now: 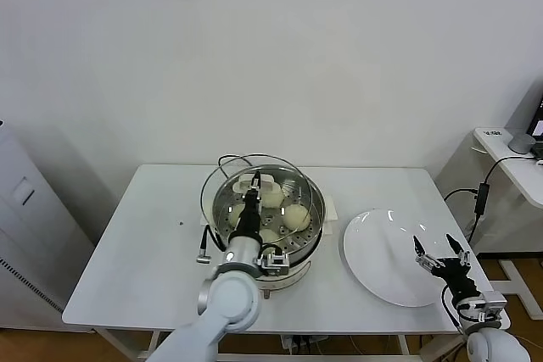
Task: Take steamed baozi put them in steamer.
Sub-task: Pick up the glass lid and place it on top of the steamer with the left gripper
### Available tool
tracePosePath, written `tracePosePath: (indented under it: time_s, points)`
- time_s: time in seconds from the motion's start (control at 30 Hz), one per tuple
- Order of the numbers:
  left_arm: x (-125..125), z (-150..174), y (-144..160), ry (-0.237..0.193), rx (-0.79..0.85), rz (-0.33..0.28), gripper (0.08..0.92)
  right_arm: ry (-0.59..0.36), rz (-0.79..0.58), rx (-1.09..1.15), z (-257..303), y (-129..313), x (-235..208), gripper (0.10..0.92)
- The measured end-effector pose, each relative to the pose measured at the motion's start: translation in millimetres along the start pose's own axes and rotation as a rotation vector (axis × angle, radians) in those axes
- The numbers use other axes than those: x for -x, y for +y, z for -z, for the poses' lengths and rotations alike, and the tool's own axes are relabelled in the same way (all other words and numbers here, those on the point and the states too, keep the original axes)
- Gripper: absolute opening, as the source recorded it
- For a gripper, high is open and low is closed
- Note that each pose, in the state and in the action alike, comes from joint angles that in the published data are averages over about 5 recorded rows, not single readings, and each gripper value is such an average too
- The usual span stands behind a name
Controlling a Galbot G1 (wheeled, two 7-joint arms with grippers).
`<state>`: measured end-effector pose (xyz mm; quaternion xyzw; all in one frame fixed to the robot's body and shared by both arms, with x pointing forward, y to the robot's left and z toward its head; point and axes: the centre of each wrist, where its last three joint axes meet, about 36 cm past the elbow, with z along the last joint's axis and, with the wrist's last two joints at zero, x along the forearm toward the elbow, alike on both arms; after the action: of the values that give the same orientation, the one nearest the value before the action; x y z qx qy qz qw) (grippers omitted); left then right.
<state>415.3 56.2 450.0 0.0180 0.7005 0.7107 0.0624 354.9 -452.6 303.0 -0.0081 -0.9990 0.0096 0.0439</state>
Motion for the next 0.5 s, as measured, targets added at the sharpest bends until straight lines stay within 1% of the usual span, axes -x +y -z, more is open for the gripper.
tracePosePath:
  time_s: [0.2, 0.5]
  points:
    - [1, 9, -7, -0.016, 0.003, -0.012, 0.107, 0.002, -0.001, 0.003, -2, 0, -1, 0.823]
    - [-1, 14, -13, -0.025, 0.006, -0.024, 0.107, 0.005, -0.001, 0.008, -4, 1, -1, 0.823]
